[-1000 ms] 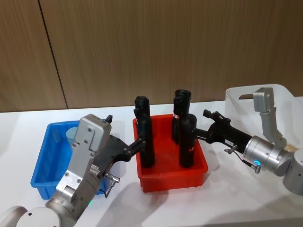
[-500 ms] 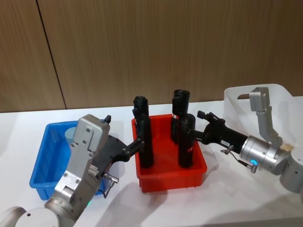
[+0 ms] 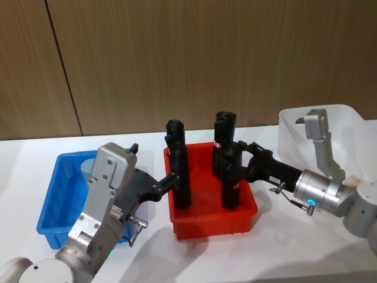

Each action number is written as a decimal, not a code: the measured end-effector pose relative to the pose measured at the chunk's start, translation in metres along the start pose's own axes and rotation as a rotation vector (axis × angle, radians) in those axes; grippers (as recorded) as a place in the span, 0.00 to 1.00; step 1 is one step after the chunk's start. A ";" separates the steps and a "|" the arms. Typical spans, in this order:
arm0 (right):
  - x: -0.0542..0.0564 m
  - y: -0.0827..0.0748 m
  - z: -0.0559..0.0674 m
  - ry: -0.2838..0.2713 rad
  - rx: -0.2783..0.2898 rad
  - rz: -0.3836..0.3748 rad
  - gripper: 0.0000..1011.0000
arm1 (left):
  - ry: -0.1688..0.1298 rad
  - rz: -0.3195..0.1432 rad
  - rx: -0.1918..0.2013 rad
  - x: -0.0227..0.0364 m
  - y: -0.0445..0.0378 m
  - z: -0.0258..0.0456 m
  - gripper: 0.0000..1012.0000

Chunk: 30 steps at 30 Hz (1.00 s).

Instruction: Pick the cotton swabs from the blue box and place them into the white box.

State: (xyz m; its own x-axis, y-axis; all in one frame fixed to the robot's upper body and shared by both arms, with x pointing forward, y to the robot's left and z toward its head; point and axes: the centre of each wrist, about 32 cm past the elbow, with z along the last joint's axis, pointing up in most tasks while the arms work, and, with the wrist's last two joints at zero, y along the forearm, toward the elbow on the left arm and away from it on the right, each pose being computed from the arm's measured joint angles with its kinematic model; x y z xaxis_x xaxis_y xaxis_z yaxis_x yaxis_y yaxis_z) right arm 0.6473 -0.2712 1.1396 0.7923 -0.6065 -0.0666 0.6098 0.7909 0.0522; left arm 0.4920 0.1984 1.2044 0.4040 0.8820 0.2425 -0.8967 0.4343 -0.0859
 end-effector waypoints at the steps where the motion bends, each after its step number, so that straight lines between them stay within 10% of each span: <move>1: 0.000 0.001 0.000 0.001 -0.001 0.001 0.99 | 0.000 0.000 0.000 0.0000 0.0000 0.0000 0.99; 30: 0.003 0.010 0.001 -0.054 -0.026 -0.061 0.51 | 0.000 0.000 0.000 0.0000 0.0000 0.0000 0.99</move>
State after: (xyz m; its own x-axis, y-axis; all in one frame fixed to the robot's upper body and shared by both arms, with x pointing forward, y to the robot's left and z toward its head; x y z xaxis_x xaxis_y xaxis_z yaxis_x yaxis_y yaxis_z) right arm 0.6563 -0.2652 1.1414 0.7544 -0.6563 -0.0148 0.6564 0.7540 0.0241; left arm 0.4920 0.1984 1.2044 0.4040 0.8821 0.2425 -0.8967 0.4343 -0.0859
